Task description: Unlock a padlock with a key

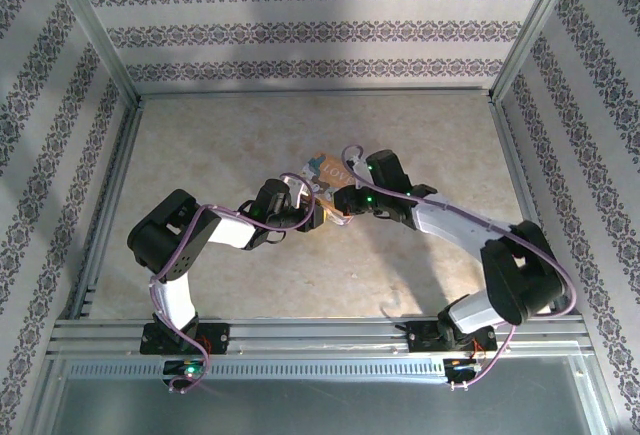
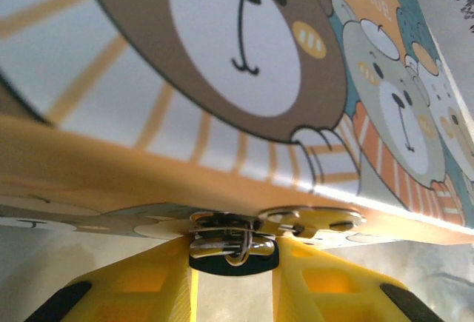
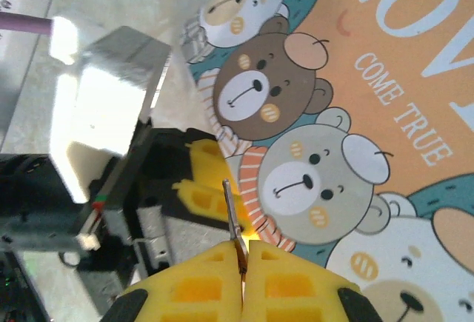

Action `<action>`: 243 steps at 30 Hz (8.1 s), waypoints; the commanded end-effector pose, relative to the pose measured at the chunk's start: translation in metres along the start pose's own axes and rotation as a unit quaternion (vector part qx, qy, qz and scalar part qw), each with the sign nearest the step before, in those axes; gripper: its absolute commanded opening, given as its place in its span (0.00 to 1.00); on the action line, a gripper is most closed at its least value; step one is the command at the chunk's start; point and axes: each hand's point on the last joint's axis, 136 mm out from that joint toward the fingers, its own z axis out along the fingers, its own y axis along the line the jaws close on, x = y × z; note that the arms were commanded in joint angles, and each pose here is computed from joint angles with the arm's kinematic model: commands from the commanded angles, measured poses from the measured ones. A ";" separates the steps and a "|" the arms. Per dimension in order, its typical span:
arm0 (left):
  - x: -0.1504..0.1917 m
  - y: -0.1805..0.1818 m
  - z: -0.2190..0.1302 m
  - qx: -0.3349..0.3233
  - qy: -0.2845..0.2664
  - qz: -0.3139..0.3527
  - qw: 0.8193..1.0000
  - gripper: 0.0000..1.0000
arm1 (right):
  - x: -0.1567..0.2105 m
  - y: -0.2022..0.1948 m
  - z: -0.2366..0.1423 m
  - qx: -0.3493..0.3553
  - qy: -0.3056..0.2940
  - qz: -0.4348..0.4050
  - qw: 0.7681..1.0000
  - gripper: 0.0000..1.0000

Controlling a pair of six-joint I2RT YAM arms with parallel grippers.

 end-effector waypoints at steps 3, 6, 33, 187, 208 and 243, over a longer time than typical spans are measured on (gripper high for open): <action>-0.015 -0.043 -0.008 0.075 -0.017 -0.017 0.997 0.27 | 0.028 -0.001 -0.011 0.020 0.006 -0.030 0.999 0.00; -0.015 -0.048 -0.010 0.081 -0.012 -0.029 0.996 0.27 | 0.047 -0.002 -0.013 0.032 0.010 -0.059 0.998 0.00; -0.015 -0.069 -0.015 0.100 0.023 -0.086 0.991 0.18 | 0.091 -0.035 0.018 0.114 -0.043 -0.192 0.974 0.00; -0.013 0.005 -0.121 0.004 -0.088 -0.301 0.950 0.64 | 0.054 0.000 0.058 -0.039 -0.028 0.092 0.995 0.00; -0.018 -0.008 -0.091 0.067 -0.091 -0.334 0.936 0.63 | 0.047 0.012 0.055 -0.061 -0.032 0.166 0.984 0.00; -0.009 -0.012 -0.024 0.153 -0.094 -0.421 0.889 0.38 | 0.048 0.012 0.058 -0.068 -0.028 0.187 0.980 0.00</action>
